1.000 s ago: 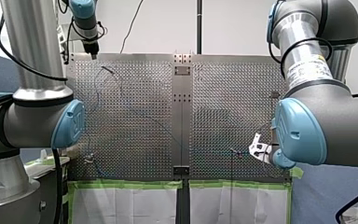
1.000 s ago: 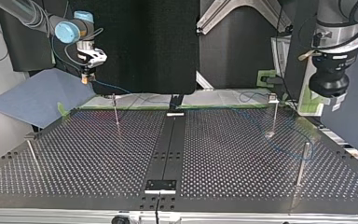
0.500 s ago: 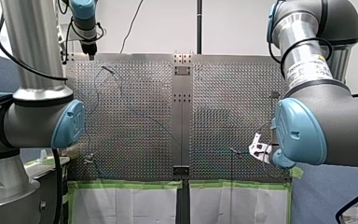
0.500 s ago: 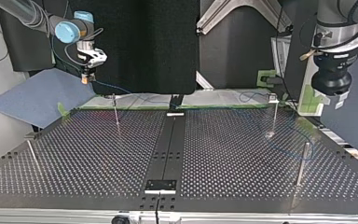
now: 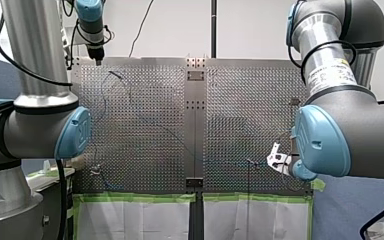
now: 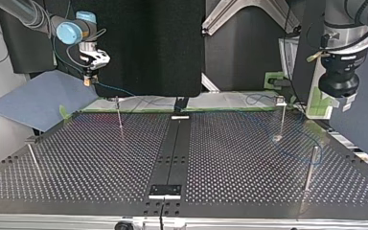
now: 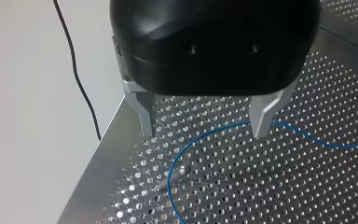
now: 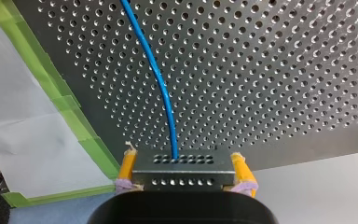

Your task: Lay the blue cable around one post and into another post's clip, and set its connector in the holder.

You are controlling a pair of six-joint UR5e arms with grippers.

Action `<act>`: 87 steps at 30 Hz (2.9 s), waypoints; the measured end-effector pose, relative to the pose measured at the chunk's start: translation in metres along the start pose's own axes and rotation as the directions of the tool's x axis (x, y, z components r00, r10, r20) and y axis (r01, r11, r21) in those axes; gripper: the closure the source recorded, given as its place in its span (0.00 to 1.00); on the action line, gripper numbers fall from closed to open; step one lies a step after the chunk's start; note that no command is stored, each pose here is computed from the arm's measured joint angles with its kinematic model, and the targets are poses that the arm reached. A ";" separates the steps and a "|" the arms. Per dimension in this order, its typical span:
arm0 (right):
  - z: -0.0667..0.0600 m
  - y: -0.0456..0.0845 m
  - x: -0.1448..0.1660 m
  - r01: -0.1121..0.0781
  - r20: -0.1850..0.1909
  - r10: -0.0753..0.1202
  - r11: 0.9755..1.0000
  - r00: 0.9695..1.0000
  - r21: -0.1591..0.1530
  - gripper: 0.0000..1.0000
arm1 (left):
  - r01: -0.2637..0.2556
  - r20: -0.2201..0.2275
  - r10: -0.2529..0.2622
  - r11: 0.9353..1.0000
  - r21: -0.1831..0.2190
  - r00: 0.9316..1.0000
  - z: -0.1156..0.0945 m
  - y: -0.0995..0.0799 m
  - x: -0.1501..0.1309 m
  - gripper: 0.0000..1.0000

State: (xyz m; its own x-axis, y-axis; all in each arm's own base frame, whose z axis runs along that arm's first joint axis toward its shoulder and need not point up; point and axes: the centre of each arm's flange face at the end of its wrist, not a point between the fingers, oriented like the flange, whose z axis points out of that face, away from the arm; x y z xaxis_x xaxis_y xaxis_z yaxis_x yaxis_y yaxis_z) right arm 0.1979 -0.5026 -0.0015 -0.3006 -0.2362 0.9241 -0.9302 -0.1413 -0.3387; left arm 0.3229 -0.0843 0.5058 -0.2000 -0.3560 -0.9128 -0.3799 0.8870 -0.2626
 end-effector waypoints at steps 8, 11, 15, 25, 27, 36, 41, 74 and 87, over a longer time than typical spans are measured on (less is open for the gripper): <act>0.000 0.000 0.000 0.000 0.000 0.000 1.000 1.000 0.000 1.00 | -0.001 0.000 0.001 1.000 0.000 1.000 0.000 0.000 0.000 0.00; 0.000 0.000 0.000 0.000 0.000 0.000 1.000 1.000 0.000 1.00 | -0.001 0.000 0.001 1.000 0.001 1.000 0.000 0.000 0.001 0.00; 0.000 0.000 0.000 0.000 0.001 0.000 1.000 1.000 0.000 1.00 | -0.001 0.000 0.001 1.000 0.002 1.000 0.000 -0.001 0.001 0.00; 0.000 0.000 0.000 0.001 0.003 -0.001 1.000 1.000 -0.001 1.00 | 0.012 0.037 -0.016 0.996 0.087 0.999 -0.002 -0.013 -0.002 0.00; 0.000 0.000 0.000 0.001 0.004 -0.001 1.000 1.000 -0.001 1.00 | 0.015 0.047 -0.020 0.994 0.110 0.999 -0.003 -0.016 -0.003 0.00; -0.001 0.000 0.000 0.002 0.006 -0.002 1.000 1.000 -0.001 1.00 | -0.018 0.097 -0.006 0.969 0.246 0.995 -0.010 -0.032 0.000 0.00; -0.001 0.000 -0.001 0.004 0.008 -0.004 1.000 1.000 -0.001 1.00 | -0.028 0.087 0.001 0.951 0.308 0.996 -0.009 -0.038 0.017 0.00; -0.002 -0.003 -0.002 0.011 0.013 -0.011 1.000 1.000 0.002 1.00 | -0.038 -0.115 0.130 0.806 0.591 0.985 0.004 -0.067 0.188 0.00; -0.002 -0.003 -0.002 0.010 0.010 -0.010 1.000 1.000 -0.003 1.00 | -0.022 -0.206 0.163 0.832 0.554 0.965 0.005 -0.064 0.272 0.00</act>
State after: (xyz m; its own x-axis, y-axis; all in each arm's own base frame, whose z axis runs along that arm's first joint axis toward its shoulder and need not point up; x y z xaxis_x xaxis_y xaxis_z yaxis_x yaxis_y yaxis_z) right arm 0.2010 -0.5000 -0.0024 -0.2892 -0.2446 0.9255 -0.9338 -0.1408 -0.3290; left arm 0.2975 -0.2360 0.2727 -0.4407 -0.2597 -0.8593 0.1887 0.9090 -0.3715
